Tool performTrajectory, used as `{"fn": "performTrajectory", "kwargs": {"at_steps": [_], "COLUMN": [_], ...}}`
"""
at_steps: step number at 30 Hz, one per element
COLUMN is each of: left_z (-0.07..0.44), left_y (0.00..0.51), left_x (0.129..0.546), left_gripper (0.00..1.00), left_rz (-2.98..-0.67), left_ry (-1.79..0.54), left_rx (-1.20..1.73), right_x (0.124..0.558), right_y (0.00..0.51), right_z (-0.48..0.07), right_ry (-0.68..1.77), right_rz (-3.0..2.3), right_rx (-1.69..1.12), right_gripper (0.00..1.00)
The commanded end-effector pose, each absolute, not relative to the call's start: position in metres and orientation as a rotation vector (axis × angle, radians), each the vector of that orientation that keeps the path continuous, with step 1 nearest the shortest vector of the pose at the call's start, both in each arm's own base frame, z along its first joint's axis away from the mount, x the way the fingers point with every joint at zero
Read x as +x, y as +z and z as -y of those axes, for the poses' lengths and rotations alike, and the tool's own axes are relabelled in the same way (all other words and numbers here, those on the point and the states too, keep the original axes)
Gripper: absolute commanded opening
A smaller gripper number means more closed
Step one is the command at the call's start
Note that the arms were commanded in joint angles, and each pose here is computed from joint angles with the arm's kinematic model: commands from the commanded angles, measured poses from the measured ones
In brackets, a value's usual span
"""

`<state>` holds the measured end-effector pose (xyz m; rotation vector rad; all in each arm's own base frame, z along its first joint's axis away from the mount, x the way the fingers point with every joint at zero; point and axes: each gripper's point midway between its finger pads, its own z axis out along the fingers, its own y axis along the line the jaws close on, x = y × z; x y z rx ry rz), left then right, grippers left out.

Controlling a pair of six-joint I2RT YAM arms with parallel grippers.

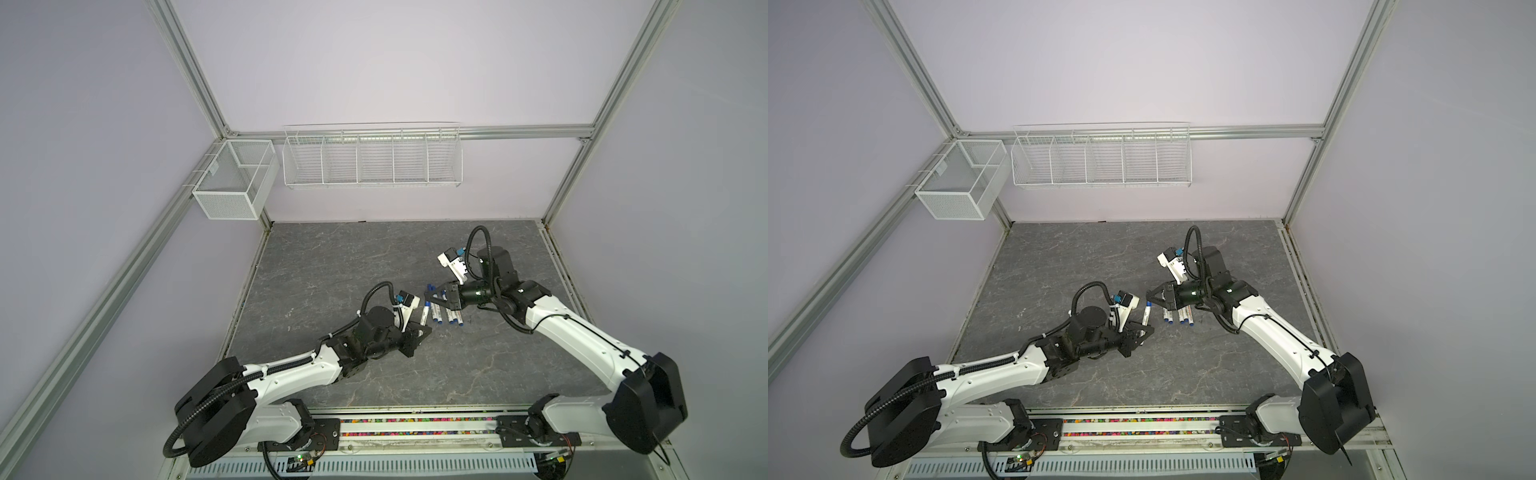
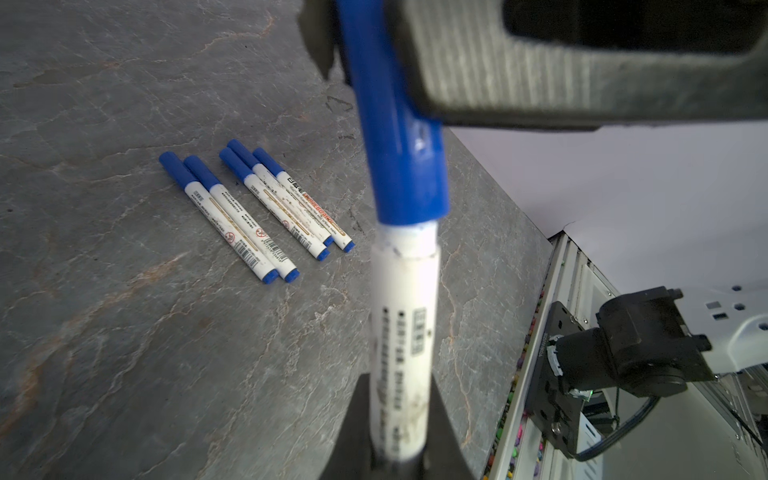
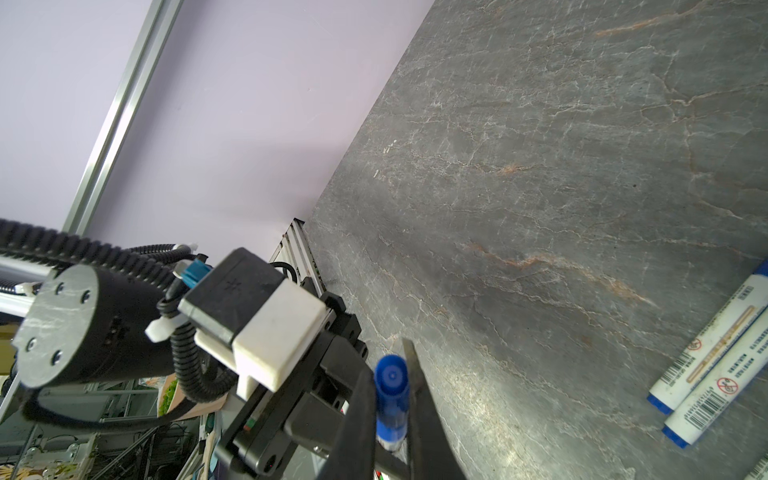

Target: Insert the pens into the pen caps

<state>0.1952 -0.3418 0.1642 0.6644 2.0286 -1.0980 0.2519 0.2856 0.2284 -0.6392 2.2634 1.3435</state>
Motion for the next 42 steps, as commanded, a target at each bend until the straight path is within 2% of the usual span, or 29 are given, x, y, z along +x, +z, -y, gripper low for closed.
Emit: {"fn": "performTrajectory", "kwargs": {"at_steps": [1, 9, 15, 19, 31, 38, 42], "left_z": [0.341, 0.340, 0.345, 0.345, 0.348, 0.340, 0.332], "left_y": [0.246, 0.253, 0.269, 0.282, 0.299, 0.282, 0.295], "left_x": [0.247, 0.252, 0.258, 0.264, 0.275, 0.272, 0.274], "left_gripper": [0.00, 0.00, 0.00, 0.00, 0.00, 0.00, 0.00], "left_rz": [-1.768, -1.740, -1.691, -1.655, -1.666, -1.736, -1.701], "left_ry": [-1.096, -1.157, -1.262, -1.292, -1.197, -1.082, -1.027], "left_rx": [0.430, 0.396, 0.368, 0.356, 0.466, 0.542, 0.538], "right_x": [0.158, 0.136, 0.134, 0.133, 0.130, 0.128, 0.128], "right_y": [0.207, 0.193, 0.186, 0.189, 0.199, 0.194, 0.178], "right_z": [-0.283, -0.278, -0.277, -0.279, -0.278, -0.272, -0.265], "right_ry": [1.709, 1.615, 1.507, 1.524, 1.582, 1.523, 1.435], "right_rz": [-2.535, -2.595, -2.605, -2.587, -2.588, -2.652, -2.735], "right_rx": [-0.715, -0.814, -0.880, -0.889, -0.878, -0.890, -0.874], "right_gripper": [0.07, 0.07, 0.07, 0.07, 0.07, 0.07, 0.07]}}
